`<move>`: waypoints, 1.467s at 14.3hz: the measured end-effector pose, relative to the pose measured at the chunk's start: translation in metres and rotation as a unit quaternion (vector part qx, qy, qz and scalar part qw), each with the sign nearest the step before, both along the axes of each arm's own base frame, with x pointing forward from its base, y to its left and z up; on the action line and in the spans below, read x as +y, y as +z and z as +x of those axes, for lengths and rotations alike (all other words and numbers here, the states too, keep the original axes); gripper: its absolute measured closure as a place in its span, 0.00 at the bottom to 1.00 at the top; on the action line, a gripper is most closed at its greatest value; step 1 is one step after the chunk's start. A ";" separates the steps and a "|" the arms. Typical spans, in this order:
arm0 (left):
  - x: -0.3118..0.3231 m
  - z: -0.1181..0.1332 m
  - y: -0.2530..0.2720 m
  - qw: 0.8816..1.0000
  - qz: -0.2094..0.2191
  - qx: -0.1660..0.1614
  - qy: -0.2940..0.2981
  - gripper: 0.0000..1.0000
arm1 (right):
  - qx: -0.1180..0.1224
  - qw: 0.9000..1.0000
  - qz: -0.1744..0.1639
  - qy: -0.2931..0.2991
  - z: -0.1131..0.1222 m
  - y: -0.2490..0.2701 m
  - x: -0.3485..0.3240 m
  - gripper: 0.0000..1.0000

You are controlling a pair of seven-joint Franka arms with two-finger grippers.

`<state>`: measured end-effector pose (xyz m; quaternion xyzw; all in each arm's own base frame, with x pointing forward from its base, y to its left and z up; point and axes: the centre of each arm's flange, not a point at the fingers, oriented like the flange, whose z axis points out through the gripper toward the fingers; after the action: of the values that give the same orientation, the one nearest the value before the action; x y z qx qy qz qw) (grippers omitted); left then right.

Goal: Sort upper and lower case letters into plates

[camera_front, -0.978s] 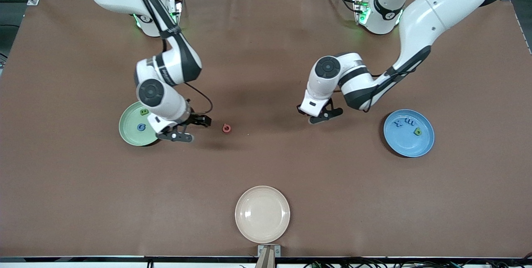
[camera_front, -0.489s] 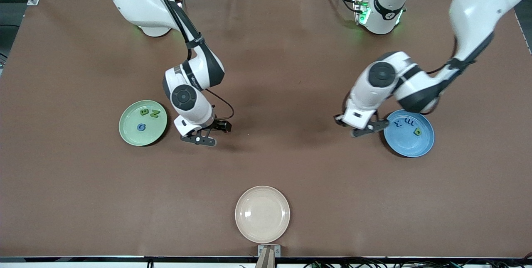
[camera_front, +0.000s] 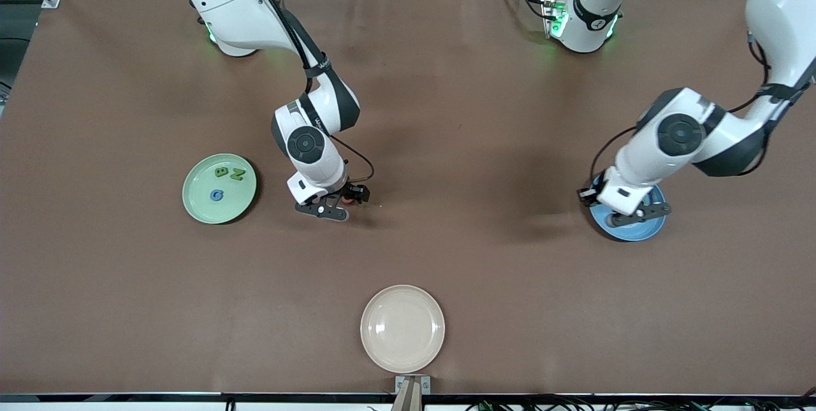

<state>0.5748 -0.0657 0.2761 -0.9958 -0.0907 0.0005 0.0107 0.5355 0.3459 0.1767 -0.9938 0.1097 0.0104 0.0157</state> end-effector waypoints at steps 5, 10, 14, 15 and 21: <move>0.069 0.004 -0.038 0.999 0.015 0.030 -0.019 0.73 | 0.004 1.000 -0.003 0.003 -0.006 -0.005 0.004 0.21; 0.103 0.010 -0.072 0.999 0.021 0.042 -0.021 0.73 | 0.002 1.000 -0.003 0.005 -0.008 -0.001 0.008 0.42; 0.086 0.012 -0.090 0.999 0.015 0.039 -0.034 0.73 | 0.006 1.000 -0.005 -0.002 -0.009 0.003 0.007 0.65; 0.083 0.013 -0.091 0.999 0.015 0.038 -0.036 0.73 | 0.010 1.000 -0.007 -0.004 -0.009 0.003 0.006 0.65; 0.084 0.015 -0.090 0.999 0.015 0.035 -0.034 0.57 | 0.059 0.998 -0.024 -0.006 0.018 0.051 -0.060 0.65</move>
<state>0.5899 0.0188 0.1865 -0.9974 -0.0560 0.0334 0.0290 0.5537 0.2862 0.2275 -0.9909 0.1165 0.0661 -0.0149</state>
